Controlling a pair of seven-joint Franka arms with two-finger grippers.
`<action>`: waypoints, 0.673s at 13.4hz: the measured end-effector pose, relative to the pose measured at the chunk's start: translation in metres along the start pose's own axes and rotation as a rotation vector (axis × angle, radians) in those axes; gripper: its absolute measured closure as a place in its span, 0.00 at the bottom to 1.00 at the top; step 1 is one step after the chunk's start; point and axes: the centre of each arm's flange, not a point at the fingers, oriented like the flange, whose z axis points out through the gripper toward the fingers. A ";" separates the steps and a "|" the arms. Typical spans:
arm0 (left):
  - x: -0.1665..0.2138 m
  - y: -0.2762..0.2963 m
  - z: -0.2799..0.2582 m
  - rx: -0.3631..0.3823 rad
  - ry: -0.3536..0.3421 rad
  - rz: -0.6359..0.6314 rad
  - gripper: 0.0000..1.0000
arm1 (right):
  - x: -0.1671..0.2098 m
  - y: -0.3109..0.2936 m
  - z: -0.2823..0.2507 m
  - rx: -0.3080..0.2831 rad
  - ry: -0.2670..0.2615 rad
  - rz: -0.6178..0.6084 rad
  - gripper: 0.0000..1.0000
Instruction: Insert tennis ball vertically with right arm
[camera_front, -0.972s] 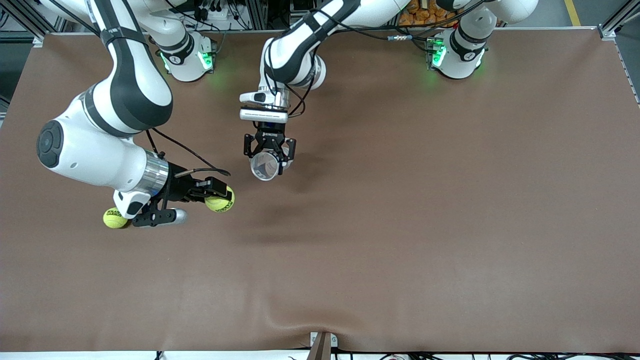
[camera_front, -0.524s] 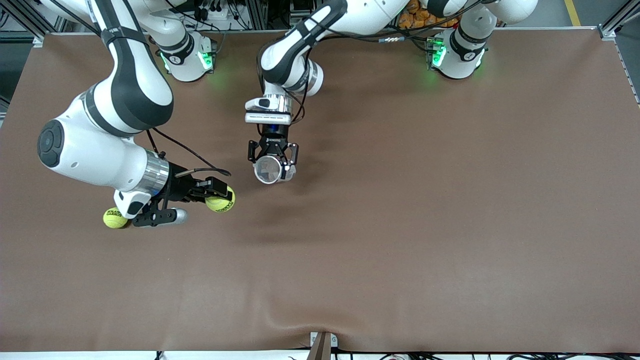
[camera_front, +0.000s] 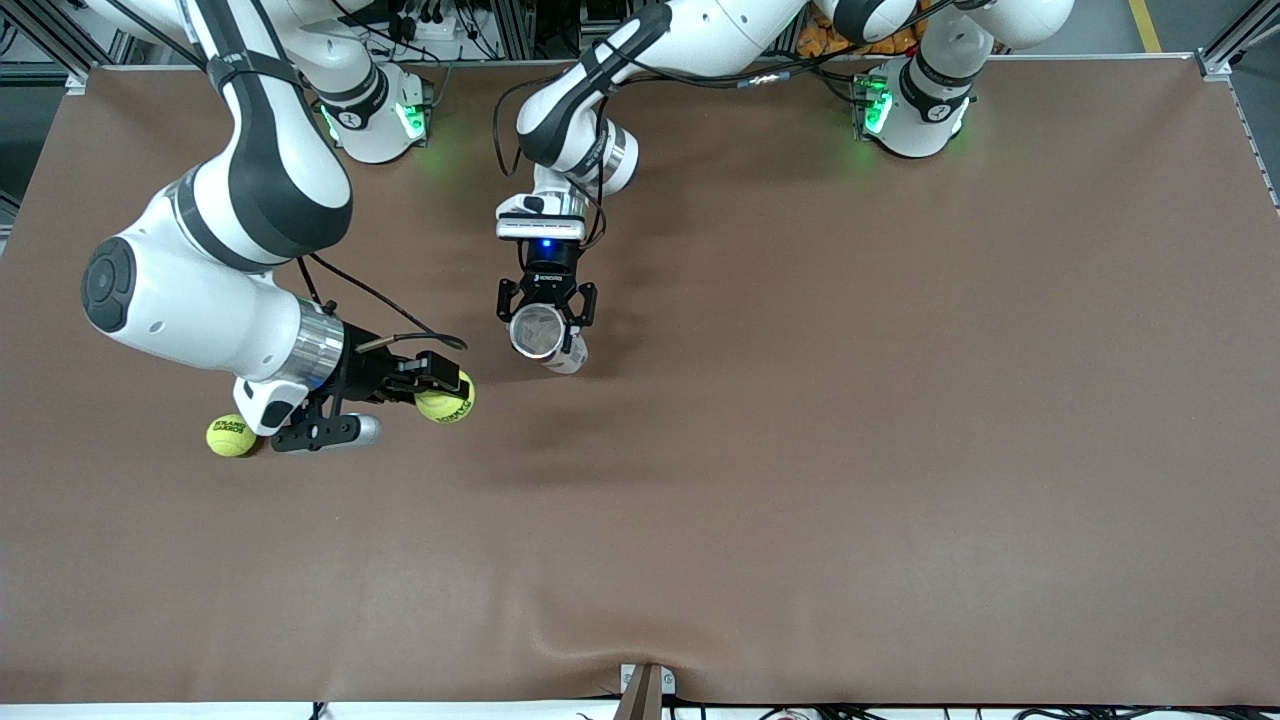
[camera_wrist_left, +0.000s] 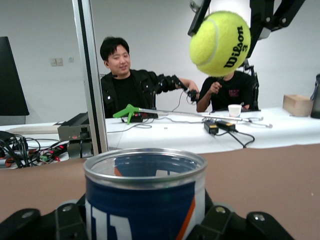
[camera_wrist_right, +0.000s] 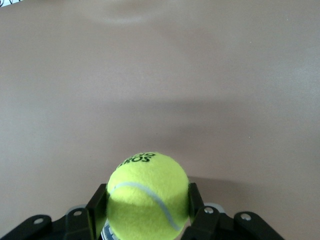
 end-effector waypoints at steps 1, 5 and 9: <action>-0.003 -0.001 0.001 -0.001 0.011 -0.001 0.24 | 0.000 0.000 0.000 0.000 0.000 0.000 0.33; -0.013 -0.001 0.000 0.002 0.015 0.005 0.24 | -0.001 -0.002 0.001 0.000 -0.001 -0.002 0.33; -0.012 0.001 -0.001 -0.012 0.045 0.018 0.24 | -0.007 -0.018 0.009 0.000 -0.015 0.042 0.33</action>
